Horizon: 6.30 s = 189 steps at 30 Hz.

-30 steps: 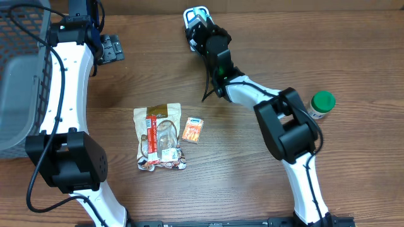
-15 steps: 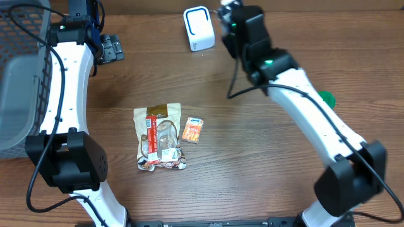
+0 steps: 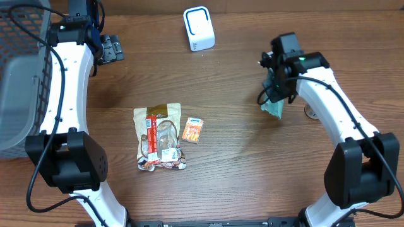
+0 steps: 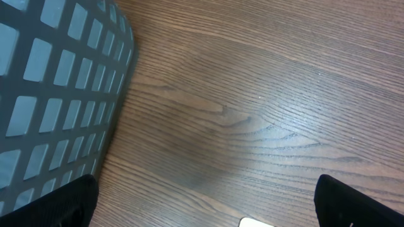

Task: Scan the item barcode
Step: 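Carry the wipes pack right and release it beside the jar, then reach the right gripper to the orange Kleenex pack and grasp it, then lift the Kleenex pack and carry it toward the scanner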

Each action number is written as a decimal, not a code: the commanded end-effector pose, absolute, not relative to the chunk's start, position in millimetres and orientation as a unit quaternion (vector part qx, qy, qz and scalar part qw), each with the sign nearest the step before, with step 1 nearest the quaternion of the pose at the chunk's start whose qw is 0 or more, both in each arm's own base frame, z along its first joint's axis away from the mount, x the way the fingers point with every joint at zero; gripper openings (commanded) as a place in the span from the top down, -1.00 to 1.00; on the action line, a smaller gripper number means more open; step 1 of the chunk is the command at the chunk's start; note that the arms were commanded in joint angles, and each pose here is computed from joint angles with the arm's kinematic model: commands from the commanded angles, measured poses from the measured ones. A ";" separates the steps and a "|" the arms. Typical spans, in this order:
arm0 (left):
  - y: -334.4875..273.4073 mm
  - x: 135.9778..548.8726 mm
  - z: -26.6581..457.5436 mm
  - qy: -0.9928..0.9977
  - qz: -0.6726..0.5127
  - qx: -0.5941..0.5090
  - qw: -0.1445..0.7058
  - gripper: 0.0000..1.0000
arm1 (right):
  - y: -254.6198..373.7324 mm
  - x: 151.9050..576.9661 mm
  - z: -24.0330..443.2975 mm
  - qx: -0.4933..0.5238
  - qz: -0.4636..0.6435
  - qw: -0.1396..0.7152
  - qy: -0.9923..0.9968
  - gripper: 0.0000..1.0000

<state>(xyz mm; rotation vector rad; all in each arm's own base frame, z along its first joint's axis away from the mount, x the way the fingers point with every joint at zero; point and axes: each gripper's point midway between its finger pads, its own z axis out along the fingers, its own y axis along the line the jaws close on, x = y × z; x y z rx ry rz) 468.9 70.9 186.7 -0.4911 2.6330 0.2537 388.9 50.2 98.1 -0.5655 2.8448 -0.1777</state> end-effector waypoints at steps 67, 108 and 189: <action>71.7 469.4 187.8 0.955 0.100 -0.169 0.224 -1.00 | 46.8 348.5 7.5 0.132 -0.057 0.115 0.983 0.27; 71.7 469.4 187.8 0.955 0.100 -0.169 0.224 -1.00 | 276.3 335.4 90.0 -0.004 0.255 0.111 0.961 -0.93; 71.7 469.4 187.8 0.955 0.100 -0.169 0.224 -1.00 | 290.4 270.0 129.5 -0.095 0.599 -0.039 0.794 0.92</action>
